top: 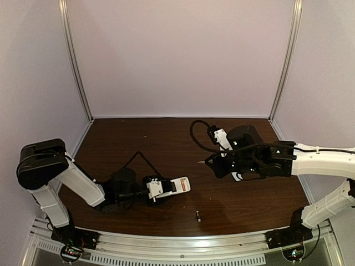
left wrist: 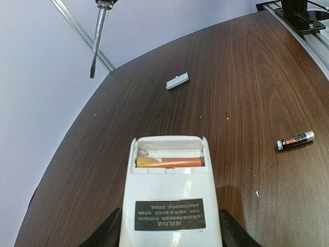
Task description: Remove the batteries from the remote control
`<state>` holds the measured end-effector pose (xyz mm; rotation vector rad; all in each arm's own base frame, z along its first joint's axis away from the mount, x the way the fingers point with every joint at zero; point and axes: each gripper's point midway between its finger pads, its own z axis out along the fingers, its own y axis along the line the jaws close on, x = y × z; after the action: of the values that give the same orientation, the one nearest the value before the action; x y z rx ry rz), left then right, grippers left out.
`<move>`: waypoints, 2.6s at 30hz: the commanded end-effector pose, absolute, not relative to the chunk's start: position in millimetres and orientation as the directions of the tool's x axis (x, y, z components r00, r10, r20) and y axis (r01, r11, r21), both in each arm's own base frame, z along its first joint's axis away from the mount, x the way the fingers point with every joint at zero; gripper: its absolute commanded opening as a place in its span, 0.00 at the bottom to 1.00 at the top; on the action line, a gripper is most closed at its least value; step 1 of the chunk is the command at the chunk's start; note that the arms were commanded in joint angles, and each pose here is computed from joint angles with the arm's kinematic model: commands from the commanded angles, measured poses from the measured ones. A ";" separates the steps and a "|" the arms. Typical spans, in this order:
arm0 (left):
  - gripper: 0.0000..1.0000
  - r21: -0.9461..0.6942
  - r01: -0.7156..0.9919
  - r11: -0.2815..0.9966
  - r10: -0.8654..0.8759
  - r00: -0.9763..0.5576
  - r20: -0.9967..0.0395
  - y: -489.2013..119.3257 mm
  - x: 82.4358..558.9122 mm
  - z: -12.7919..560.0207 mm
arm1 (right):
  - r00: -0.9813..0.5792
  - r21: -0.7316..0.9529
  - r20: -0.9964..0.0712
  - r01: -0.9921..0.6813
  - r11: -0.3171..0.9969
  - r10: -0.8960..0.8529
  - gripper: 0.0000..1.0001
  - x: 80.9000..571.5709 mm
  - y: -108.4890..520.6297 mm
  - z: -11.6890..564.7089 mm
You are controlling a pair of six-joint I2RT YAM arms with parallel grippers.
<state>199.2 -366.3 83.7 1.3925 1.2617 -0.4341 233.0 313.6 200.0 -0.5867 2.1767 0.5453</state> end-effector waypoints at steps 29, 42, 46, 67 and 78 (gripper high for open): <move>0.00 0.350 0.915 0.202 0.197 0.312 -0.929 -382.6 199.8 131.5 | -0.748 0.531 -0.664 -0.448 0.719 0.024 0.00 225.2 322.2 195.3; 0.00 0.347 0.907 0.238 0.181 0.309 -0.934 -376.7 200.8 137.9 | -0.795 0.583 -0.606 -0.409 0.702 0.040 0.00 210.3 332.7 197.6; 0.00 0.349 0.904 0.248 0.177 0.312 -0.933 -375.6 201.7 138.5 | -0.818 0.585 -0.575 -0.382 0.715 0.034 0.00 207.8 331.3 192.9; 0.00 0.368 0.892 0.260 0.185 0.328 -0.926 -374.3 204.0 137.3 | -0.866 0.575 -0.500 -0.341 0.744 -0.010 0.00 203.4 338.1 182.0; 0.00 0.372 0.894 0.250 0.179 0.335 -0.925 -375.9 202.8 137.5 | -0.868 0.559 -0.496 -0.347 0.753 -0.032 0.00 204.5 340.9 175.6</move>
<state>202.1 -374.8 118.2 1.2776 1.2252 -0.6711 205.6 338.6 177.2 -0.2626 2.4697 0.9413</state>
